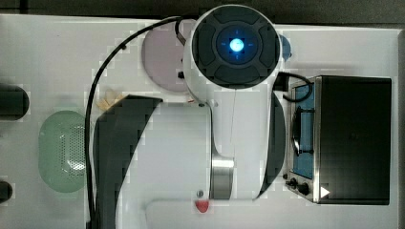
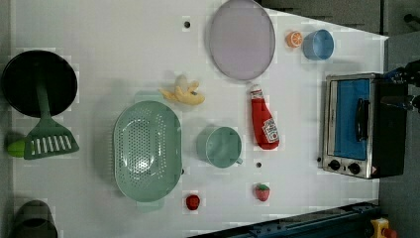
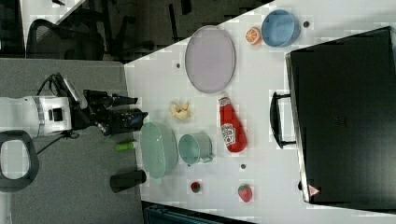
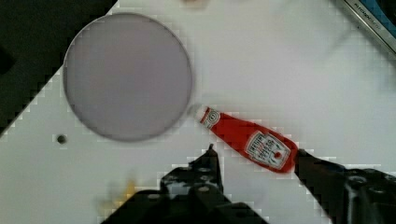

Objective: Pick Ketchup from the table and place it in strainer.

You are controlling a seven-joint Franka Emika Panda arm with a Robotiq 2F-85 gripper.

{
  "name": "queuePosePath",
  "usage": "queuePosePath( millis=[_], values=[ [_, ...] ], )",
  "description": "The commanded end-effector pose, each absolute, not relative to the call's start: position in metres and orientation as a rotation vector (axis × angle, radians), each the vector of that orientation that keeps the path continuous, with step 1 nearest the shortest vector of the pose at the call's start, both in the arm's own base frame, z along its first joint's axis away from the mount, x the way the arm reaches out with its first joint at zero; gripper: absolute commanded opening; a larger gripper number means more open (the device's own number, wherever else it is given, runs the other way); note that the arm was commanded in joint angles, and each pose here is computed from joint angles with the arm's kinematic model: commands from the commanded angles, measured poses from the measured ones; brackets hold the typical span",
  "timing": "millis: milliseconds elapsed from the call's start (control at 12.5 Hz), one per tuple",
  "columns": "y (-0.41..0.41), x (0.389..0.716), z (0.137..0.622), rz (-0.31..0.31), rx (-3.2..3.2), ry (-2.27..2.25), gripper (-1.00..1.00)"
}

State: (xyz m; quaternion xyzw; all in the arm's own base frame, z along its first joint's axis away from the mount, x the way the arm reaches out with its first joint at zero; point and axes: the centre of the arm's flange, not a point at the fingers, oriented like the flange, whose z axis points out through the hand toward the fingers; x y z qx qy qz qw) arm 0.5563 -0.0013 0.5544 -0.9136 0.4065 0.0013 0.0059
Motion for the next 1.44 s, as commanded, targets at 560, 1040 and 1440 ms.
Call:
queuePosePath(
  millis=[560, 1040, 1440],
  values=[
    [-0.01, 0.505, 0.531, 0.122, -2.903, 1.256, 1.0],
    [0.0, 0.509, 0.433, 0.166, -3.072, 0.705, 1.0],
    [0.0, 0.487, 0.356, 0.177, -3.13, -0.081, 1.0]
  ],
)
